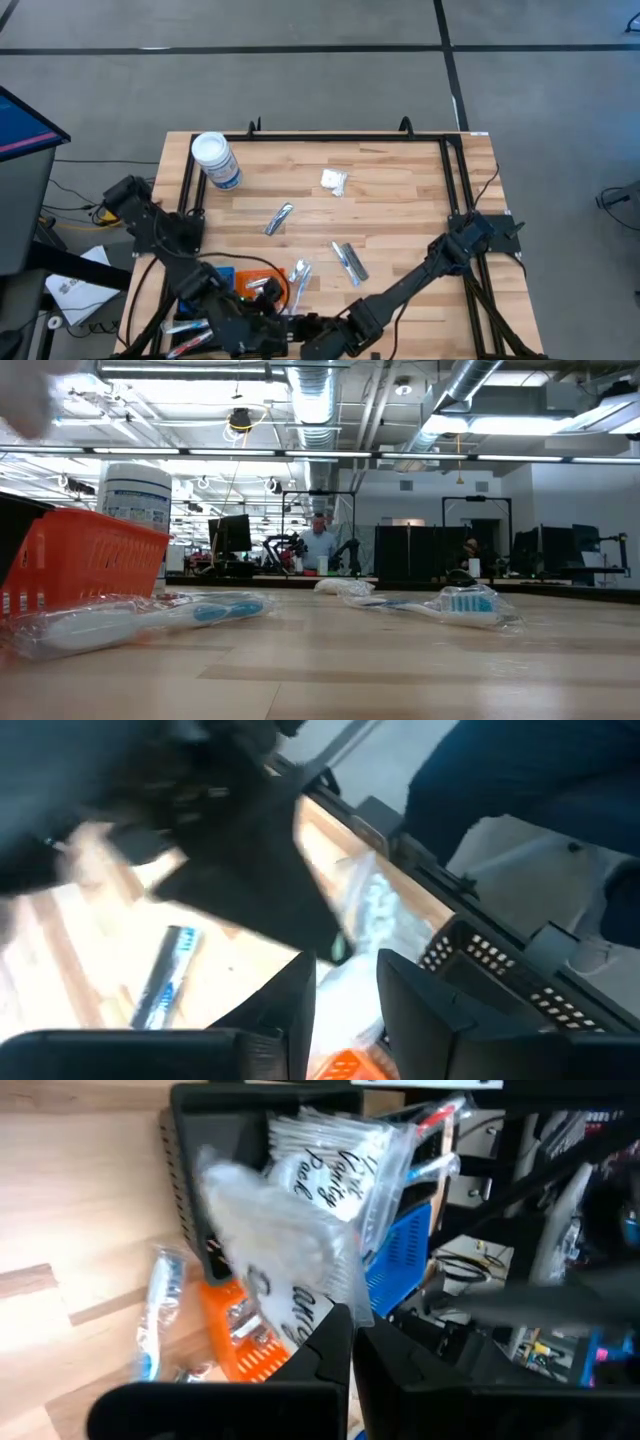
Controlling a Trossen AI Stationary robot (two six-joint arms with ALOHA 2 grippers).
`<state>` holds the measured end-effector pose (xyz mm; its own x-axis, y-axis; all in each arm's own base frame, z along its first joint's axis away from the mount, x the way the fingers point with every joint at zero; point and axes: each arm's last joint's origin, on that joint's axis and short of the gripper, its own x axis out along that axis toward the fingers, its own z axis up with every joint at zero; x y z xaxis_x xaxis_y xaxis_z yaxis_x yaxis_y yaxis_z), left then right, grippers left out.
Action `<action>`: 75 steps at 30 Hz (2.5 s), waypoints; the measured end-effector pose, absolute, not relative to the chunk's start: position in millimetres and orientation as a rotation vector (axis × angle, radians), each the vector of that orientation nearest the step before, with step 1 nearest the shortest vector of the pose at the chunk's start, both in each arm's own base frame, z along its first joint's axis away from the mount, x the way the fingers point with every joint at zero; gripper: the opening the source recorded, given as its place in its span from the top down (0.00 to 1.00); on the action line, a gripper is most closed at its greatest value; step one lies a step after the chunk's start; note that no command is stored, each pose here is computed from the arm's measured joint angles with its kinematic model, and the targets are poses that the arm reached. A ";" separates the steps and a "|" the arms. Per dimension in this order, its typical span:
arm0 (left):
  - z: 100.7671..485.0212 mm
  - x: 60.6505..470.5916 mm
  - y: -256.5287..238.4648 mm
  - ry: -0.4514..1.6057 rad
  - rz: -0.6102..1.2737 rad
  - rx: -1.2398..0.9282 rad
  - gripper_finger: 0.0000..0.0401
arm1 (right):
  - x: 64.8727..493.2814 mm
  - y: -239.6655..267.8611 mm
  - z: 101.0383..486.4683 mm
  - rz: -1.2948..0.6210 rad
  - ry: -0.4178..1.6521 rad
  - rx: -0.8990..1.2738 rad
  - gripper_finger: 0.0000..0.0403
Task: Pick & Place Travel size toiletries
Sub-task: Put the bottom cotton pack into the right black basket
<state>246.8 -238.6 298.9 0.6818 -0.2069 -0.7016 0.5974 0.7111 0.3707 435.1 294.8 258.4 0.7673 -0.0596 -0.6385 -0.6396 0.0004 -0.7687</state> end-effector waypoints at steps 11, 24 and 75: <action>306.3 268.6 -207.2 0.742 -0.521 0.393 0.74 | 431.0 299.3 257.5 0.526 0.586 -1.554 1.00; 292.4 279.8 -205.5 0.804 -0.650 0.359 0.74 | 435.1 290.3 256.0 0.528 0.619 -1.546 1.00; 269.7 286.6 -186.7 0.851 -0.624 0.355 0.74 | 437.5 289.4 260.2 0.511 0.588 -1.607 1.00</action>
<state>286.6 -186.7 269.7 0.4987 -0.3670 -0.7852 0.6388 0.7680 0.0468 437.5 289.4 260.2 0.7694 -0.0799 -0.6337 -0.6386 -0.0817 -0.7651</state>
